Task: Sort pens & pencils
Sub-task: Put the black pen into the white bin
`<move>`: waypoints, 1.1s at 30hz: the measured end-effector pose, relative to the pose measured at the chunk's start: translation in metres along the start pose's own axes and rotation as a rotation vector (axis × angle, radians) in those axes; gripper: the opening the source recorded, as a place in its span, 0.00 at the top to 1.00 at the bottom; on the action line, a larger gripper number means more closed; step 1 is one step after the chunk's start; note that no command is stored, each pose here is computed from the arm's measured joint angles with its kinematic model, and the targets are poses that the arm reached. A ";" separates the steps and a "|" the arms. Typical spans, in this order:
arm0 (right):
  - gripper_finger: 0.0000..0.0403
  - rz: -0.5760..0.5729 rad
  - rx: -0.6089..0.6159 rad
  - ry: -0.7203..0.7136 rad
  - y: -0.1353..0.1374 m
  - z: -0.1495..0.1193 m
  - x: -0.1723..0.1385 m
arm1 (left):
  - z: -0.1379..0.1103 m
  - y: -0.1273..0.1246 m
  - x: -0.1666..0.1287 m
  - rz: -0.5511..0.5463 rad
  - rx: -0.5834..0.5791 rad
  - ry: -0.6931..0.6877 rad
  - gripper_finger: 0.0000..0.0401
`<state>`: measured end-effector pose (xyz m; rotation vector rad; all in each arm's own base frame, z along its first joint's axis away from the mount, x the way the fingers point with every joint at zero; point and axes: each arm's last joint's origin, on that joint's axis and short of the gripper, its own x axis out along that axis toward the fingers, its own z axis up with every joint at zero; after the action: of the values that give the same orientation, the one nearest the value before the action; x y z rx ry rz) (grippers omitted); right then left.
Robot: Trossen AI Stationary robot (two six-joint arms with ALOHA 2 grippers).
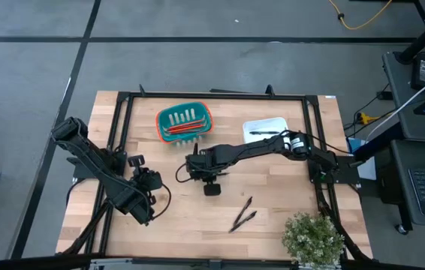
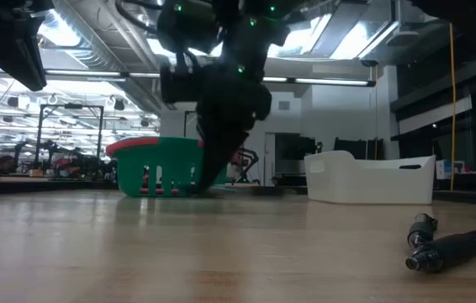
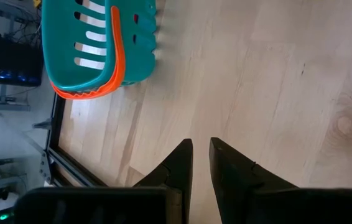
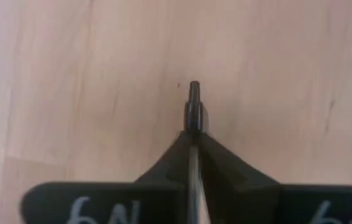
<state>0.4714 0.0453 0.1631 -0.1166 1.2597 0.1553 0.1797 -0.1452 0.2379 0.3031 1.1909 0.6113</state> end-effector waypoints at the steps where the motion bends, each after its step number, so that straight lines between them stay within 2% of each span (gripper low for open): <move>1: 0.96 -0.001 0.001 -0.006 0.000 0.001 -0.002 | 0.000 0.000 0.000 -0.002 -0.002 -0.001 0.88; 5: 0.99 -0.002 -0.006 0.001 0.001 0.003 -0.006 | 0.000 -0.001 0.000 -0.007 -0.003 -0.005 0.88; 11: 0.96 -0.002 -0.002 0.010 0.001 0.002 -0.007 | -0.003 -0.003 -0.003 -0.015 0.007 -0.016 0.88; 14: 0.92 0.002 0.003 0.064 0.001 -0.004 -0.006 | -0.004 -0.004 -0.004 -0.018 0.009 -0.020 0.88; 20: 0.80 0.009 0.100 0.160 -0.004 -0.015 -0.005 | -0.005 -0.005 -0.005 -0.021 0.012 -0.024 0.88; 27: 0.63 0.024 0.136 0.151 -0.003 -0.014 -0.005 | -0.005 -0.005 -0.005 -0.029 0.006 -0.028 0.88; 33: 0.58 0.032 0.144 0.132 0.000 -0.012 -0.005 | -0.004 -0.006 -0.005 -0.032 0.004 -0.029 0.88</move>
<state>0.4587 0.0433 0.1641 0.0184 1.4005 0.0848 0.1762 -0.1531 0.2372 0.2947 1.1669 0.5751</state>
